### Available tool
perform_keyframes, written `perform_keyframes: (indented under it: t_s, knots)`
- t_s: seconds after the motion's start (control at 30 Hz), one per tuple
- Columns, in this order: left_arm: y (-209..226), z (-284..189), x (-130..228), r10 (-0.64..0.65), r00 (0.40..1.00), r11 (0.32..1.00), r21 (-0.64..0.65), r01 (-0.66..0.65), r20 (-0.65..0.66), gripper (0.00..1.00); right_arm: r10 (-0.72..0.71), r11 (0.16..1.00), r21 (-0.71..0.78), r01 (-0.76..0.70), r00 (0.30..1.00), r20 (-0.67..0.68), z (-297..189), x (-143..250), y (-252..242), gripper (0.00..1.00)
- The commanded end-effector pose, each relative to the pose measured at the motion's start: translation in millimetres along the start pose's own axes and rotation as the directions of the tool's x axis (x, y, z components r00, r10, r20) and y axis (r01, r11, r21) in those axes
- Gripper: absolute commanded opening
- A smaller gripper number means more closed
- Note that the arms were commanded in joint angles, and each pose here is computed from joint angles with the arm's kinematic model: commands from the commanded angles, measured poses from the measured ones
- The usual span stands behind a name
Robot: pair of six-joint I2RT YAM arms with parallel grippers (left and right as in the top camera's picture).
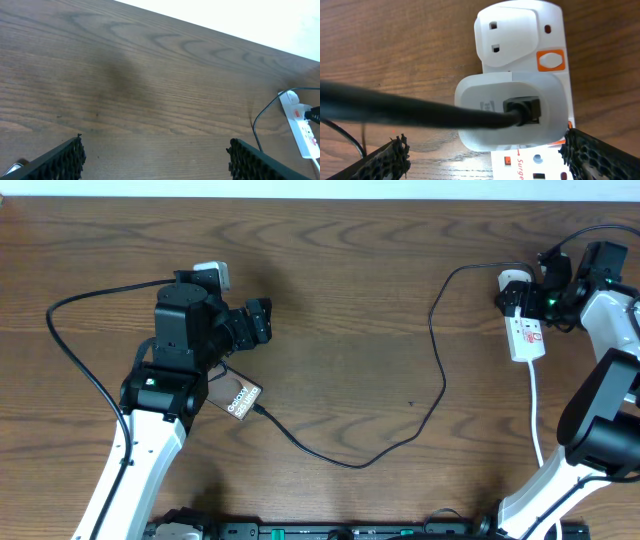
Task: Plug charger to phone and switch on socket
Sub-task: 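Move the right gripper over the power strip's orange switch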
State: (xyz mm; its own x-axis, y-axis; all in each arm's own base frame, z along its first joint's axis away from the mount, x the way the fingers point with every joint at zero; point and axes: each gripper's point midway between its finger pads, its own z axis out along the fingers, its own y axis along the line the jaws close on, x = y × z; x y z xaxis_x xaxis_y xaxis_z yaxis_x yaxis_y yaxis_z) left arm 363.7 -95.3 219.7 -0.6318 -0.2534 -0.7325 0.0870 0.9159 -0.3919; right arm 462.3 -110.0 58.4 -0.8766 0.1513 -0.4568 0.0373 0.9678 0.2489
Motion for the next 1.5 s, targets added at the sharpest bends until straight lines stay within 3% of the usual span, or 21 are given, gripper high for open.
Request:
perform_keyframes:
  t_s: [0.0, 1.17, 1.47]
  knots:
    - [0, -2, -5, 0.023, 1.000, 1.000, -0.011, -0.023, 0.014, 0.89, 0.020, 1.000, -0.012, -0.021, 0.999, -0.035, 14, 10, 1, 0.99]
    - [1, -2, -2, 0.021, 1.000, 1.000, -0.016, -0.021, 0.003, 0.89, 0.040, 0.997, -0.055, -0.047, 0.993, -0.115, 45, 27, 31, 0.99]
    - [1, -2, -2, 0.021, 1.000, 1.000, -0.017, -0.021, 0.000, 0.89, 0.051, 0.989, -0.129, -0.068, 0.990, -0.130, 43, 30, 45, 0.98]
